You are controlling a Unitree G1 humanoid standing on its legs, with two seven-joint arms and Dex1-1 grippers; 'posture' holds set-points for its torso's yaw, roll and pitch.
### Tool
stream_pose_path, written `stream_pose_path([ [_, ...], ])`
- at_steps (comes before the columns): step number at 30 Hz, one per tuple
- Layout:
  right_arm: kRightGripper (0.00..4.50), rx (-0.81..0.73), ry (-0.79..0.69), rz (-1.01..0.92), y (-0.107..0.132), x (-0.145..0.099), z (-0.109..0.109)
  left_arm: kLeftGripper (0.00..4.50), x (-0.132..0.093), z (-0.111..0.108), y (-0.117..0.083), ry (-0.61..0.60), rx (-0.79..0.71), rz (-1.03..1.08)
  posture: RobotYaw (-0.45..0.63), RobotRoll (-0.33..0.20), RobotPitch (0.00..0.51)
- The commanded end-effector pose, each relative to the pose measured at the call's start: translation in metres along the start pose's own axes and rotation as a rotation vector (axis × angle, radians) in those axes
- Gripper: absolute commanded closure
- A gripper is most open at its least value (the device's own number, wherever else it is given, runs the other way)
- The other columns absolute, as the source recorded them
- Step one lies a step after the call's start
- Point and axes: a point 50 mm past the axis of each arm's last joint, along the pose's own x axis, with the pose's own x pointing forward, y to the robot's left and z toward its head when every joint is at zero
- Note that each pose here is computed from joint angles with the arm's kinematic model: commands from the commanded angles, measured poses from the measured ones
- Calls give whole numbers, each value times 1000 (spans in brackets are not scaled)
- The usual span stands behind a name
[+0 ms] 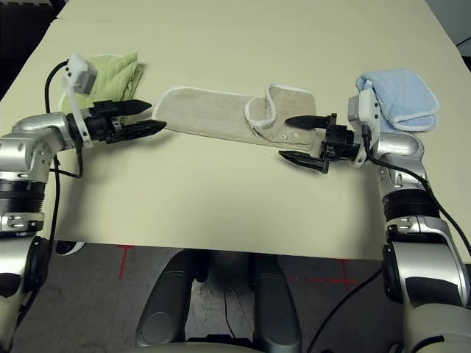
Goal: Fold the towel and set it aside.
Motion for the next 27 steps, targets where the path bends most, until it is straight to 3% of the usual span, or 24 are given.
stream_pose_path([
  [1, 39, 14, 13, 4, 2, -2, -4, 0, -3, -8, -7, 59, -144, -59, 79, 0, 361],
  [15, 39, -2, 19, -27, -2, -8, 0, 0, 21, -27, -11, 37, -498, -40, 64, 0, 351],
  [22, 39, -14, 9, -28, -2, -8, 4, 0, 29, -32, -3, 47, -565, 28, 46, 0, 345],
  [27, 39, -18, 12, -31, -2, -10, 4, 0, 33, -27, 8, -28, -580, 105, 39, 0, 339],
])
